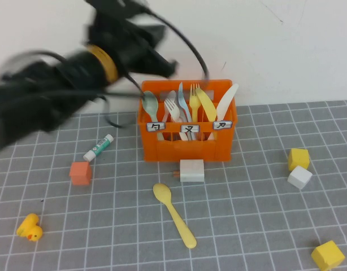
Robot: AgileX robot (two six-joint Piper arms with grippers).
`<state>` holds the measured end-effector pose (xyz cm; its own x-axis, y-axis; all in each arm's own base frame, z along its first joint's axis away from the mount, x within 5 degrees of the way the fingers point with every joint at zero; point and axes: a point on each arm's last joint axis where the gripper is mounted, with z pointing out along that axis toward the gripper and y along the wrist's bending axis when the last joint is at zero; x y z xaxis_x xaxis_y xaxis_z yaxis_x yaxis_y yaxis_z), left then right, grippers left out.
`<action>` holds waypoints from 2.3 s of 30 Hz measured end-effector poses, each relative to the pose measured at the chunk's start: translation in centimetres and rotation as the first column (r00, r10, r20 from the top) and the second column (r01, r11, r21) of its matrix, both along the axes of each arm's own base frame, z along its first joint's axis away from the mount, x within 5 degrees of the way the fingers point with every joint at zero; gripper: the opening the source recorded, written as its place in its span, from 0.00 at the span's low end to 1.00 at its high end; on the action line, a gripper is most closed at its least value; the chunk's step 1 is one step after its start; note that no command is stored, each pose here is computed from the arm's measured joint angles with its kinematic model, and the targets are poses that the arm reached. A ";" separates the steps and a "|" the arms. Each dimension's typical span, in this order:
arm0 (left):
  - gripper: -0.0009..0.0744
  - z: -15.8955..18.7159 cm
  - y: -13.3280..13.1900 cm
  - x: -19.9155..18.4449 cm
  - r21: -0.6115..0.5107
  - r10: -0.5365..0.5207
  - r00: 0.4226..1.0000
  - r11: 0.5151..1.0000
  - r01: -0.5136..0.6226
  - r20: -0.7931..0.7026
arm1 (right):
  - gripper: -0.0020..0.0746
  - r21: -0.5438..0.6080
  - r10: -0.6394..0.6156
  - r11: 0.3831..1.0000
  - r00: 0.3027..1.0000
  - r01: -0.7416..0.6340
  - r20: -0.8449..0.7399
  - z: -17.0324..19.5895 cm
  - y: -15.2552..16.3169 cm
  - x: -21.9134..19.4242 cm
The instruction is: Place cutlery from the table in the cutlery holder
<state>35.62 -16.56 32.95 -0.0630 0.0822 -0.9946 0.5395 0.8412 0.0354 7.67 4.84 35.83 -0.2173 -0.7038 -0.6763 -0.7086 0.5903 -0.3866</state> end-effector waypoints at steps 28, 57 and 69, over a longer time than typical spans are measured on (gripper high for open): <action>0.66 -16.7 -4.3 -6.0 0.217 0.234 0.332 0.972 -0.087 -0.914 | 0.04 0.005 -0.063 0.998 0.996 0.063 -0.064 -0.4 -0.3 -0.1; 0.52 -21.7 -4.2 -2.9 0.503 0.510 0.257 0.859 -0.096 -0.821 | 0.03 0.039 -0.055 0.998 0.998 0.057 -0.034 -0.1 -0.1 0.0; 0.52 -18.6 -7.0 -3.5 0.233 0.286 0.256 0.948 -0.217 -0.923 | 0.03 0.054 -0.051 0.997 0.998 0.052 -0.025 0.1 0.0 0.1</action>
<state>32.15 -23.59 14.31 -0.9709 -0.0796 -0.2259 -0.0108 0.9566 -0.2911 7.76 4.87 35.88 -0.2686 -0.6532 -0.7079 -0.6851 0.6461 -0.3363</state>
